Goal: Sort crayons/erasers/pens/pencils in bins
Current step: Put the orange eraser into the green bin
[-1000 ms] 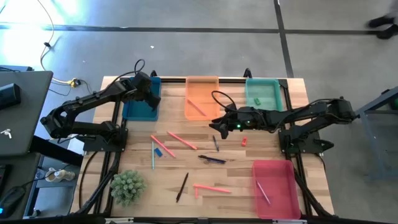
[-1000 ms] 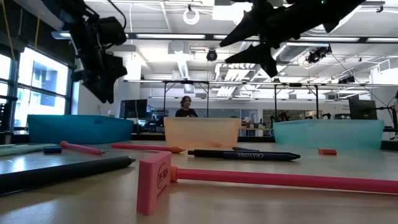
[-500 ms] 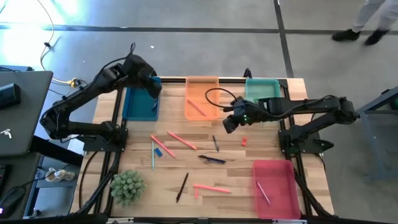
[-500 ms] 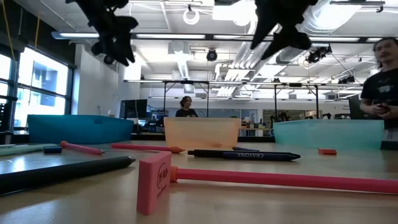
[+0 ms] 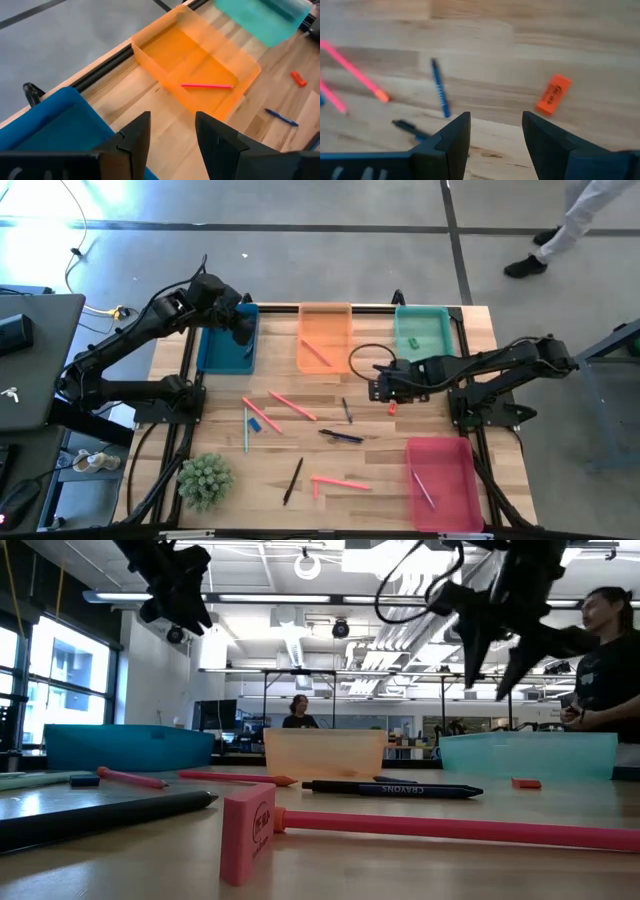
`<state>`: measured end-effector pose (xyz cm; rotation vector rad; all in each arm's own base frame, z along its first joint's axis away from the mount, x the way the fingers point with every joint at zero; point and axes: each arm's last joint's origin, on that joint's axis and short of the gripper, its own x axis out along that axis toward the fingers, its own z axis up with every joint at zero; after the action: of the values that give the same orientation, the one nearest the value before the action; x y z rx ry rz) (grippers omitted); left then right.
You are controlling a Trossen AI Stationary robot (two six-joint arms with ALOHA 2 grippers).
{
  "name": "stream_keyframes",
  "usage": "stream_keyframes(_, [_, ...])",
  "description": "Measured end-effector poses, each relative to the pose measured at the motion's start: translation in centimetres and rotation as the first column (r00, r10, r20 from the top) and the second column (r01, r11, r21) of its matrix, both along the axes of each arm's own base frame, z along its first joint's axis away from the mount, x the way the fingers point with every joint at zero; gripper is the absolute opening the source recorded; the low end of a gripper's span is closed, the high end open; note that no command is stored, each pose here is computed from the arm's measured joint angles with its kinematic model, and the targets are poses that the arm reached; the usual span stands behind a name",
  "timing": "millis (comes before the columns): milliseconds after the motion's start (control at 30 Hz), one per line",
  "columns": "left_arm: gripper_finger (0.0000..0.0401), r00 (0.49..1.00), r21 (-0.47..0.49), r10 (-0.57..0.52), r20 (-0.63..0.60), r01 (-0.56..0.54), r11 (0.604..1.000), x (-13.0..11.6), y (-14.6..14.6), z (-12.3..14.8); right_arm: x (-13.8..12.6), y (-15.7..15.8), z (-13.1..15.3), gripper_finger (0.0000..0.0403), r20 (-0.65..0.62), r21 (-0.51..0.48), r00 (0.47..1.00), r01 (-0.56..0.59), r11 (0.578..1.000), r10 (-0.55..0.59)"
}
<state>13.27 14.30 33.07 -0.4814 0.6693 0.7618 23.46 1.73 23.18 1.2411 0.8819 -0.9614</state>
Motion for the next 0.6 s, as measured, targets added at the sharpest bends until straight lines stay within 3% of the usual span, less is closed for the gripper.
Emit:
stream_keyframes(200, [0.0143,1.000,0.006,0.004,-0.003,-0.004,1.000,0.0,0.0,0.0,-1.1,0.4,-2.1,0.0172,-0.061,0.048,0.988,0.148,0.988,-0.145])
stream_keyframes(367, [0.0143,1.000,0.014,0.005,0.002,-0.005,1.000,0.0,0.1,0.1,-1.9,0.5,-3.5,0.0172,-0.125,0.100,0.979,0.171,0.980,-0.158])
stream_keyframes(600, [0.0143,1.000,0.016,0.007,0.002,-0.007,1.000,0.0,0.1,0.1,-2.0,0.3,-5.3,0.0172,-0.109,0.114,0.973,0.213,0.970,-0.201])
